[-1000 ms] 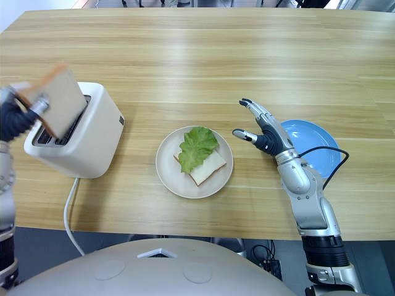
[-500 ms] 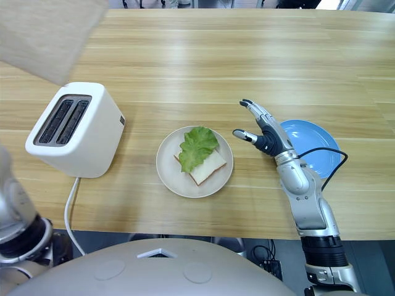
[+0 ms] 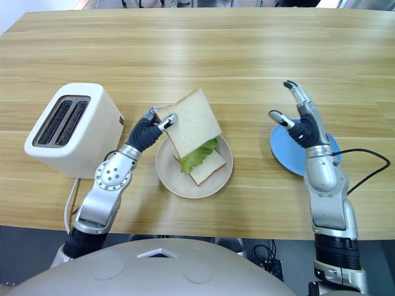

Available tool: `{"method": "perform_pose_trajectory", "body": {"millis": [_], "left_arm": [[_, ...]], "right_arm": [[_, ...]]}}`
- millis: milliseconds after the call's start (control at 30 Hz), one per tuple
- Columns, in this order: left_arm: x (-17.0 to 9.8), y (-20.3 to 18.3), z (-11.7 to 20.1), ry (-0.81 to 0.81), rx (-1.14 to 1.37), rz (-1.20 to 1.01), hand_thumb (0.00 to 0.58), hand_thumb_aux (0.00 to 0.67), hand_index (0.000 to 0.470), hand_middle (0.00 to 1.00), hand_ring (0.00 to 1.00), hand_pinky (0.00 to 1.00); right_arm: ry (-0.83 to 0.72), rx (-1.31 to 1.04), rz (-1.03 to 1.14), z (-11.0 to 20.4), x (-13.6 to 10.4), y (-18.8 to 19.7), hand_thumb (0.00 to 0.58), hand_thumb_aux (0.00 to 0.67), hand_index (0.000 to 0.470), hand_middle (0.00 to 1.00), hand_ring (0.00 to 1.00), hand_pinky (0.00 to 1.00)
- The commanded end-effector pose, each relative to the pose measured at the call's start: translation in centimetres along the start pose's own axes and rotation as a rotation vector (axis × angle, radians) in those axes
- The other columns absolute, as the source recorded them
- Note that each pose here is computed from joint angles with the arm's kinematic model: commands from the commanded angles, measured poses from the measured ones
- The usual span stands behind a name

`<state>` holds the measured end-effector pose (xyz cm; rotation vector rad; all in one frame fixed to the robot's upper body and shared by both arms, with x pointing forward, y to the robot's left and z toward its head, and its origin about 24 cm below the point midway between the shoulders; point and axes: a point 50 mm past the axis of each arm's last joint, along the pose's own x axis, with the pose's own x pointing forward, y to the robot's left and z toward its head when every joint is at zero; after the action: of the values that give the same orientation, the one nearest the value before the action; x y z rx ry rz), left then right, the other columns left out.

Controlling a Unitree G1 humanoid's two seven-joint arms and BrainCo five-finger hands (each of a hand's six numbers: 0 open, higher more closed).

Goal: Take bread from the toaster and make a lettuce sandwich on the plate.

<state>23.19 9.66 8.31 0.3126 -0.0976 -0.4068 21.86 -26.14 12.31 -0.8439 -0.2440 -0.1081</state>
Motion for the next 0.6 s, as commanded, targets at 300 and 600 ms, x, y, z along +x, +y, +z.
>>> {"method": "perform_pose_trajectory", "body": {"millis": [300,600], "left_arm": [[0.6,-2.3,-4.9,0.169,-0.132,-0.114,0.580,0.670,0.460,1.00,1.00,1.00],[0.4,-3.4,-4.9,0.192,-0.212,-0.133,0.580,0.670,0.460,1.00,1.00,1.00]], "right_arm": [[0.014,-0.015,0.036,0.3,-0.2,0.8,0.000,0.000,0.000,0.00,0.00,0.00],[-0.021,-0.067,0.251,0.7,-0.7,5.2,0.000,0.000,0.000,0.00,0.00,0.00]]}}
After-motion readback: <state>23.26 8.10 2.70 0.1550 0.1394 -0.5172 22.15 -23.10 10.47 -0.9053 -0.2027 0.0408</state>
